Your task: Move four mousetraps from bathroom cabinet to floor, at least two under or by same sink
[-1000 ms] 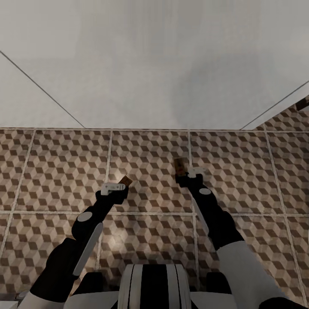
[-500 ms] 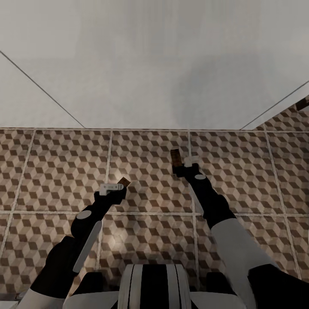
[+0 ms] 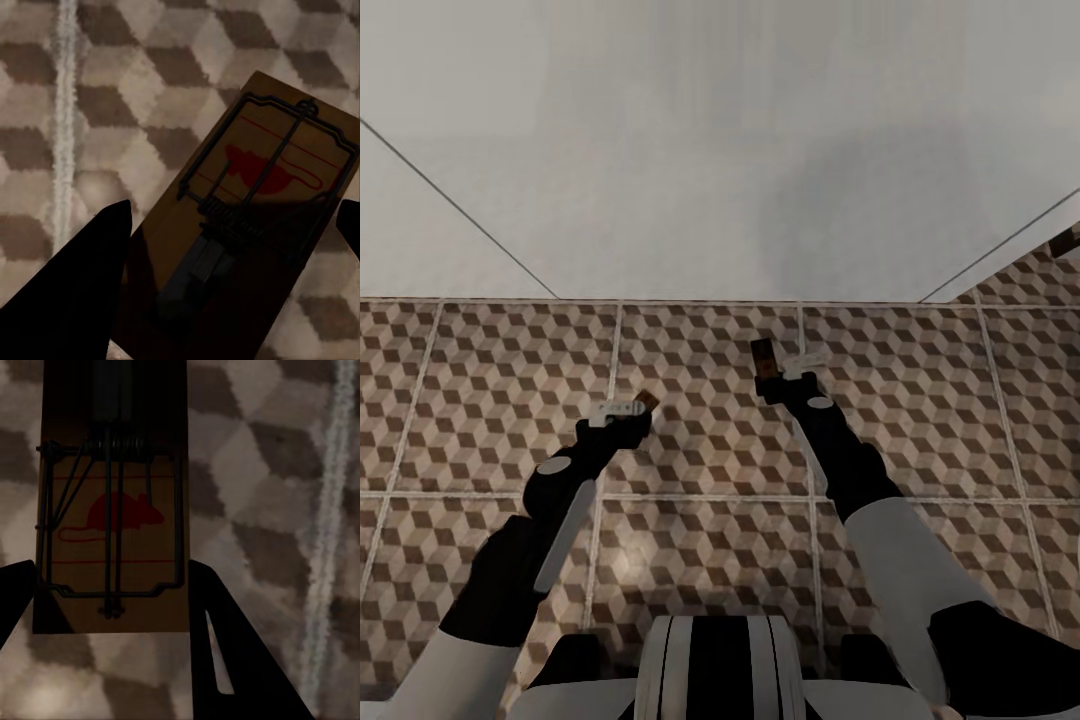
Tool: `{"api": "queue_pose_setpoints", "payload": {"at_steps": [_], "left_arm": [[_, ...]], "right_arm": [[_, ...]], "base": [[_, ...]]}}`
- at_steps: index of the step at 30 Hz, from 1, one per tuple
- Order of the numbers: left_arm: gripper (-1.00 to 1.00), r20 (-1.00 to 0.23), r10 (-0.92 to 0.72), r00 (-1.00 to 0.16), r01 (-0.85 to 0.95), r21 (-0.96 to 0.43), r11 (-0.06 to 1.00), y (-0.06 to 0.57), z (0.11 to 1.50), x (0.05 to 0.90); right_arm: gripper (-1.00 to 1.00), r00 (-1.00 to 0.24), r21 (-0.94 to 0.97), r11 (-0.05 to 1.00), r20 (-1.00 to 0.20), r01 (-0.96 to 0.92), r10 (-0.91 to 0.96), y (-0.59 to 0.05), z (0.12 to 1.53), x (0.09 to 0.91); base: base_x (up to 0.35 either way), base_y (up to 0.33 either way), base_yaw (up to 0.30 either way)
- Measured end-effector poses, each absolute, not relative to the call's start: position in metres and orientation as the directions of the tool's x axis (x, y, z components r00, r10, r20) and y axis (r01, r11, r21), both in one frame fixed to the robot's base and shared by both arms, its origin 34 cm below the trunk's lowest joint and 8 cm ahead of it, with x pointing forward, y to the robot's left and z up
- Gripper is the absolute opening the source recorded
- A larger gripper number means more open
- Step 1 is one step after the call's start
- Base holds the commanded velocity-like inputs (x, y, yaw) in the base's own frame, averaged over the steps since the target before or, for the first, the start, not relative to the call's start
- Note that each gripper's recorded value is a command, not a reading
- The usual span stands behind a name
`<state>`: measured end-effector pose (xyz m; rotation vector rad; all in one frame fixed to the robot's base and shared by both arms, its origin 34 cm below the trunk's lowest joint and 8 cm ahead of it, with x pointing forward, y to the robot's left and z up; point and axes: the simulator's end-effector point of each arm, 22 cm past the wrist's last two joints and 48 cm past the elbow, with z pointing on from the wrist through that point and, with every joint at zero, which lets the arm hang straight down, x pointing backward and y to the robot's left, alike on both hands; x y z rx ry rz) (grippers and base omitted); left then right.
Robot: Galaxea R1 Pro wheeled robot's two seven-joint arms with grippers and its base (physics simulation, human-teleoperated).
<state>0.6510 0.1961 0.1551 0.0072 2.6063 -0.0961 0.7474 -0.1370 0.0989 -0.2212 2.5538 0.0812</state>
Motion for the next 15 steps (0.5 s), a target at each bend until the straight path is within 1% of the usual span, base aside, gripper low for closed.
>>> {"api": "queue_pose_setpoints", "payload": {"at_steps": [6, 15], "left_arm": [[-1.00, -0.490, -0.002, -0.871, 0.026, -0.050, 0.998, 0.200, 0.142, 0.668], [-1.00, -0.413, 0.011, -0.910, 0.022, -0.021, 1.000, 0.205, 0.103, 0.679]], "right_arm": [[-1.00, -0.822, 0.011, 0.982, -0.549, -0.188, -0.151, -0.132, 0.099, 0.747], [-1.00, -0.791, 0.009, 0.971, -0.582, -0.239, -0.189, -0.115, 0.106, 0.750]], "base": [[0.000, 0.000, 0.000], [0.000, 0.000, 0.000]]}}
